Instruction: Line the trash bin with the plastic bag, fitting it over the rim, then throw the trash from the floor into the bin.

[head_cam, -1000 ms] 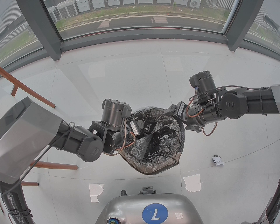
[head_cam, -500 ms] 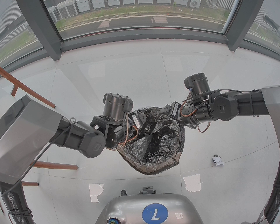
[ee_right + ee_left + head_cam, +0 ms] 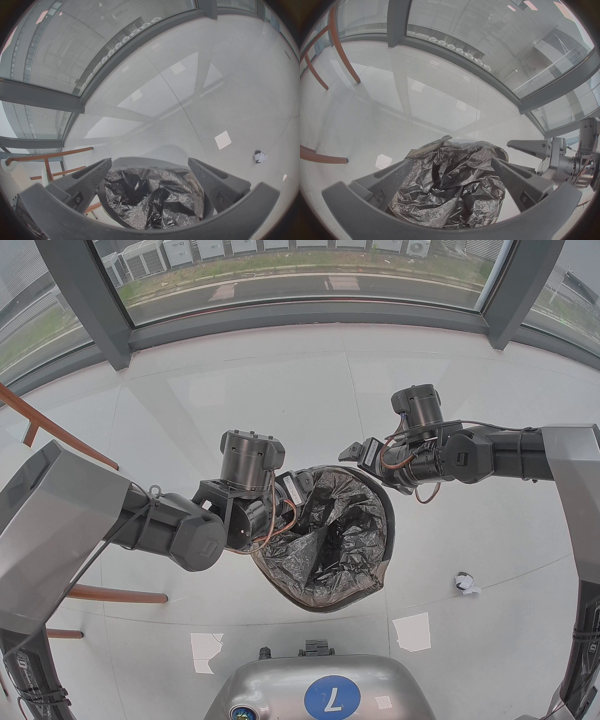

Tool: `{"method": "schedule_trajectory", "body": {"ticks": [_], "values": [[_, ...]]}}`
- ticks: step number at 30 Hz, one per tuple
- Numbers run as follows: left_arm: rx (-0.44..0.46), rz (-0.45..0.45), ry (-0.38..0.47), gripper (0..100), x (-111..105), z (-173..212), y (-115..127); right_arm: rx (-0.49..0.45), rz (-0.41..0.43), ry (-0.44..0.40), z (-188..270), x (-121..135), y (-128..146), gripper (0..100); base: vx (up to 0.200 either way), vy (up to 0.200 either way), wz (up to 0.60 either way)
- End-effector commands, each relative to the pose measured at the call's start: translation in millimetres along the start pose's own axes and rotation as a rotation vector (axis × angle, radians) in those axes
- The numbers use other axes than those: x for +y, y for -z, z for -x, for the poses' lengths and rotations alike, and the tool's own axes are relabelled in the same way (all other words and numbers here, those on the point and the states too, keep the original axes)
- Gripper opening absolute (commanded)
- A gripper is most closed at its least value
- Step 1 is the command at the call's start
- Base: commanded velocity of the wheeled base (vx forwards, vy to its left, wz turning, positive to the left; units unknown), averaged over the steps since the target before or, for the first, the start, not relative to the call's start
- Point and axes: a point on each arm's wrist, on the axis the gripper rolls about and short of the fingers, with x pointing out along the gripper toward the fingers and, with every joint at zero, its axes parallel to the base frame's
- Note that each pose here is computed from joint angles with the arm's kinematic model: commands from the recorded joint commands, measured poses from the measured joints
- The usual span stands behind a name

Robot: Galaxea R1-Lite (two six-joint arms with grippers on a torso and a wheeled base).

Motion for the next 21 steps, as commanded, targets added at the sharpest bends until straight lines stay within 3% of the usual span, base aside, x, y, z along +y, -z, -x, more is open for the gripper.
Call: {"method": "schedule_trajectory", "body": {"ticks": [1, 21], "values": [[0.001, 0.000, -0.003, 100, 1, -1, 1, -0.015, 0.004, -0.008, -3, 0, -5, 100, 0.000, 0.000, 0.00], [-0.020, 0.007, -0.006, 100, -2, -10, 0, -0.017, 0.007, -0.053, 26, 19, -4, 100, 0.000, 0.000, 0.00]]}}
